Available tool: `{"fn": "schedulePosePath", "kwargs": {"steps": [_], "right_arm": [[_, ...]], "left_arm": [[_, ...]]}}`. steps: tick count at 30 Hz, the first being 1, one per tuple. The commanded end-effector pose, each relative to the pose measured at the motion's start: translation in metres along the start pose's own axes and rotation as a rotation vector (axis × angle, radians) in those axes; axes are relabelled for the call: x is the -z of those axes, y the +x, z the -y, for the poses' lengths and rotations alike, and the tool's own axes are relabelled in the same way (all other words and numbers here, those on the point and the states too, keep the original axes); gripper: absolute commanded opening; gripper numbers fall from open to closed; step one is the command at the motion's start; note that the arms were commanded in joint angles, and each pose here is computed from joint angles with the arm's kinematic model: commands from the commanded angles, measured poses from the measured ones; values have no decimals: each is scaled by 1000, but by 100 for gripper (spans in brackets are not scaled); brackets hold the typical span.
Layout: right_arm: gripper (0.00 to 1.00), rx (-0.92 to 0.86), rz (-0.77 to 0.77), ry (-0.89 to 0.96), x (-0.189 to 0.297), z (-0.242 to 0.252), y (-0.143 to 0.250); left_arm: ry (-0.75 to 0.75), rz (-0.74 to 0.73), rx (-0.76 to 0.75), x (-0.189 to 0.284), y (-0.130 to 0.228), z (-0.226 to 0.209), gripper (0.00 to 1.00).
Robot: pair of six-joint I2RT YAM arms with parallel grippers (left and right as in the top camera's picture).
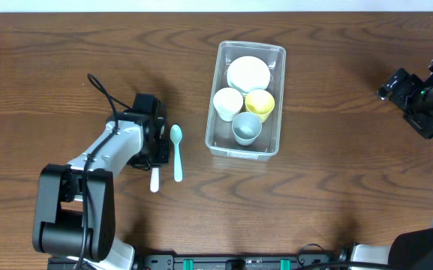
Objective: Pack container
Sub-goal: 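Lower the left gripper onto the white fork and grasp it, then drop the white fork into the container and withdraw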
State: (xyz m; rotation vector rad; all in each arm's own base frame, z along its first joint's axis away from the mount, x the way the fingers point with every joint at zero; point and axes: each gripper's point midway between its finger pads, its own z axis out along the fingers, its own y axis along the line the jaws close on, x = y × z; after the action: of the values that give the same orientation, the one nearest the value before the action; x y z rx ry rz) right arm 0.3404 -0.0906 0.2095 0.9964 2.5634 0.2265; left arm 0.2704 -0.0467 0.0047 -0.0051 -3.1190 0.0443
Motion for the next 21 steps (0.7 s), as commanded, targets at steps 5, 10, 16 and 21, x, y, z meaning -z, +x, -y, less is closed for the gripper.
{"fn": "schedulePosePath", "kwargs": {"steps": [5,10,16,21], "right_arm": [[99,-4,0,-2,1,1,0],[99,-4,0,-2,1,1,0],[99,-4,0,-2,1,1,0],[99,-4,0,-2,1,1,0]], "left_arm": [[50,206,-77,119,-46,27,6],[111,397,-340,198,-47,91,6],[114,500,-909,213,-16,178,6],[74,523,-1344,195,2,230,6]]}}
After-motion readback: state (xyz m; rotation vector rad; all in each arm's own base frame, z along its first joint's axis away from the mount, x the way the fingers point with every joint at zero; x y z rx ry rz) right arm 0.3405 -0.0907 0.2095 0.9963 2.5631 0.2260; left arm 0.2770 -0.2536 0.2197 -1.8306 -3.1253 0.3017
